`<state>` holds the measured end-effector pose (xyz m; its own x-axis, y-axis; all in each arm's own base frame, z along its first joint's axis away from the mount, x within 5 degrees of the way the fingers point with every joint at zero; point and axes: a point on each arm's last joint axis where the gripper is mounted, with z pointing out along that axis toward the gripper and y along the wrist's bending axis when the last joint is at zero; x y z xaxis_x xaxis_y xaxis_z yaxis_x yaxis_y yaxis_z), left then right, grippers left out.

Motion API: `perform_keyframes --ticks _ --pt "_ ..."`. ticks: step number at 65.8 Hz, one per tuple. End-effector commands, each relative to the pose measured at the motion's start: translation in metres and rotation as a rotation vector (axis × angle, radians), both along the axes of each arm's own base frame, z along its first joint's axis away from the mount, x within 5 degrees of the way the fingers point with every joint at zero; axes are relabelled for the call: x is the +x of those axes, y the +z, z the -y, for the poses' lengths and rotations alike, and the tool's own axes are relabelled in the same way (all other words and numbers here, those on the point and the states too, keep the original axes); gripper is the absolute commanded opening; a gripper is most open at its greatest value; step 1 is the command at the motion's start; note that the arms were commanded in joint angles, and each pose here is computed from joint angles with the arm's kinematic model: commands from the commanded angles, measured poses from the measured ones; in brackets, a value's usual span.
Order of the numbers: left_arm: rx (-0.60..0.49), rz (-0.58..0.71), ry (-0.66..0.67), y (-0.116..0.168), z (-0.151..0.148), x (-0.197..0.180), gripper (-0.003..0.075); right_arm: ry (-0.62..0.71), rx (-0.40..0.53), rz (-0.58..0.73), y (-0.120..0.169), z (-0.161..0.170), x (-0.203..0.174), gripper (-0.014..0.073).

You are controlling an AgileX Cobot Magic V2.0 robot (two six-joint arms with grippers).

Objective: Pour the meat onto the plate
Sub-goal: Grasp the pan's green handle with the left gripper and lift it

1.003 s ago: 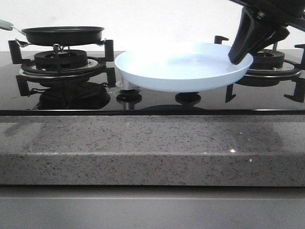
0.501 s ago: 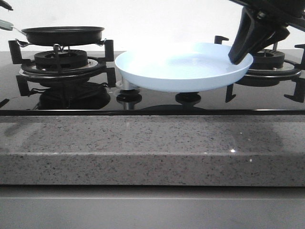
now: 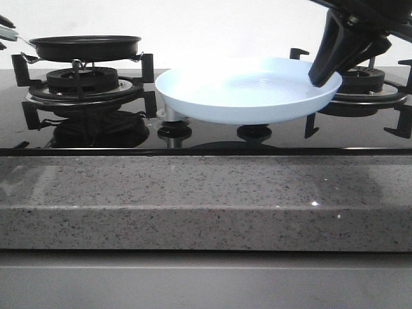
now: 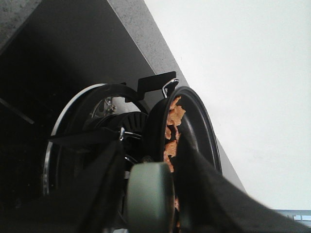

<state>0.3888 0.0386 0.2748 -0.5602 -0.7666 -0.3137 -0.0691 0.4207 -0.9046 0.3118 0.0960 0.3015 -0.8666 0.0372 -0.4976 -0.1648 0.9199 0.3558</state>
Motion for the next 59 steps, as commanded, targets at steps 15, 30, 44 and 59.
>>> perform_keyframes --ticks 15,30,44,59 --pt "-0.043 0.099 -0.009 0.031 0.002 -0.004 -0.0013 -0.01 0.031 0.096 0.023 0.001 -0.004 -0.0069" --pt "-0.038 0.158 -0.039 0.04 0.005 -0.007 -0.002 -0.01 0.031 0.096 0.023 0.001 -0.004 -0.0069" --pt "0.011 0.265 -0.073 0.071 0.011 -0.024 -0.002 -0.01 0.031 0.096 0.023 0.001 -0.004 -0.0069" --pt "0.07 0.398 -0.109 0.111 0.021 -0.052 -0.002 -0.01 0.031 0.096 0.023 0.001 -0.004 -0.0069"
